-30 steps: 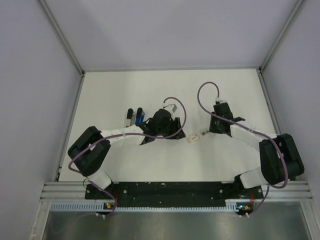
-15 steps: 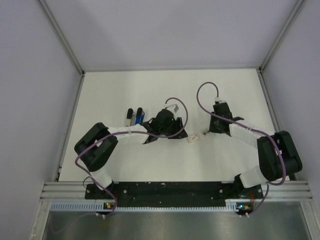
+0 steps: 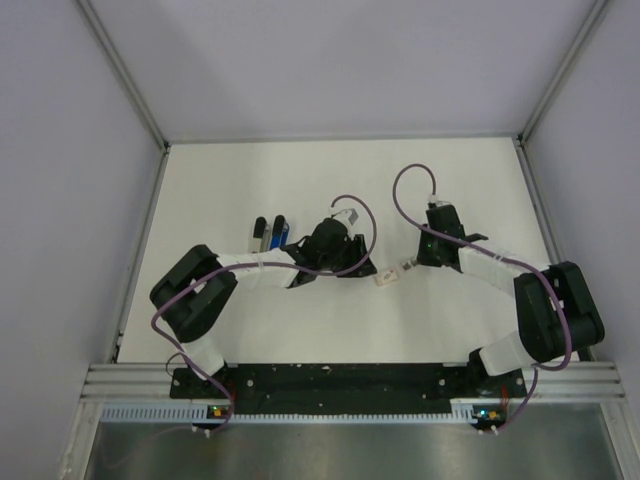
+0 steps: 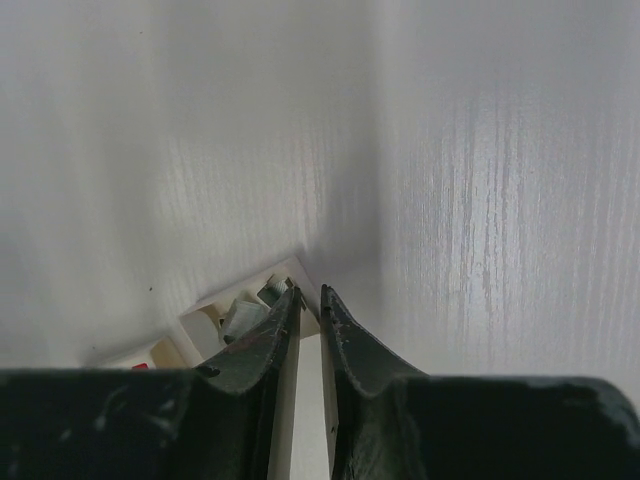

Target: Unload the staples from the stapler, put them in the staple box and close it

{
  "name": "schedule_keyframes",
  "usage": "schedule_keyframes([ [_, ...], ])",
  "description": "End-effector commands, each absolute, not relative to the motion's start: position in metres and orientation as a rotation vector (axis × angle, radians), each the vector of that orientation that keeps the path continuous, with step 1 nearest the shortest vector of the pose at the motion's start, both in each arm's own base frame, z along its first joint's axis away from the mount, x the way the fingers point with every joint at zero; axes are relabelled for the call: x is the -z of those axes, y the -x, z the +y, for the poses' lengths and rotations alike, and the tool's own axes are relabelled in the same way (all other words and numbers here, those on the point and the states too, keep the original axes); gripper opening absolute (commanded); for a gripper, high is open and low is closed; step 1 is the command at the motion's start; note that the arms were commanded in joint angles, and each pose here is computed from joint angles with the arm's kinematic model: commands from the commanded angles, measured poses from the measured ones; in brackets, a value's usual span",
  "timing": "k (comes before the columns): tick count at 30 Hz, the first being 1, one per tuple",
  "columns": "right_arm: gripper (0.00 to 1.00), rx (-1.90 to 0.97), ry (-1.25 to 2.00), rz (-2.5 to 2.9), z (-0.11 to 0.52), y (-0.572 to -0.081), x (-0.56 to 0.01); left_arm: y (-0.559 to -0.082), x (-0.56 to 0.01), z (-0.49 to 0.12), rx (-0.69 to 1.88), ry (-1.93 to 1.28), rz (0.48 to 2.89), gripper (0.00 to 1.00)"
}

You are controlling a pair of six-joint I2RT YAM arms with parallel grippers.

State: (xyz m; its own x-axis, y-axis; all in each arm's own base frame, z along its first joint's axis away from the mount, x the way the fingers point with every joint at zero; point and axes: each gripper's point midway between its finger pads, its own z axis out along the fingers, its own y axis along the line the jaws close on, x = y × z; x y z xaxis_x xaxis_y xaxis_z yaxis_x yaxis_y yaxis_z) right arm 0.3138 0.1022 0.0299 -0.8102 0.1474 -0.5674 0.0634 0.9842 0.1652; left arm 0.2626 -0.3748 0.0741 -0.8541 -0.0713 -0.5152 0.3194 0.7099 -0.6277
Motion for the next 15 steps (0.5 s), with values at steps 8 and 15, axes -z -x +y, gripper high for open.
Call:
schedule_keyframes([
  [8,0.09,-0.234,-0.137,2.474,0.1075,-0.3258,-0.0387,-0.2715,-0.0955,-0.3921,1.091,-0.196,2.323,0.48],
  [15,0.06,-0.235,-0.133,2.484,0.1078,-0.3242,-0.0373,-0.2709,-0.0921,-0.3944,1.1,-0.197,2.334,0.48],
])
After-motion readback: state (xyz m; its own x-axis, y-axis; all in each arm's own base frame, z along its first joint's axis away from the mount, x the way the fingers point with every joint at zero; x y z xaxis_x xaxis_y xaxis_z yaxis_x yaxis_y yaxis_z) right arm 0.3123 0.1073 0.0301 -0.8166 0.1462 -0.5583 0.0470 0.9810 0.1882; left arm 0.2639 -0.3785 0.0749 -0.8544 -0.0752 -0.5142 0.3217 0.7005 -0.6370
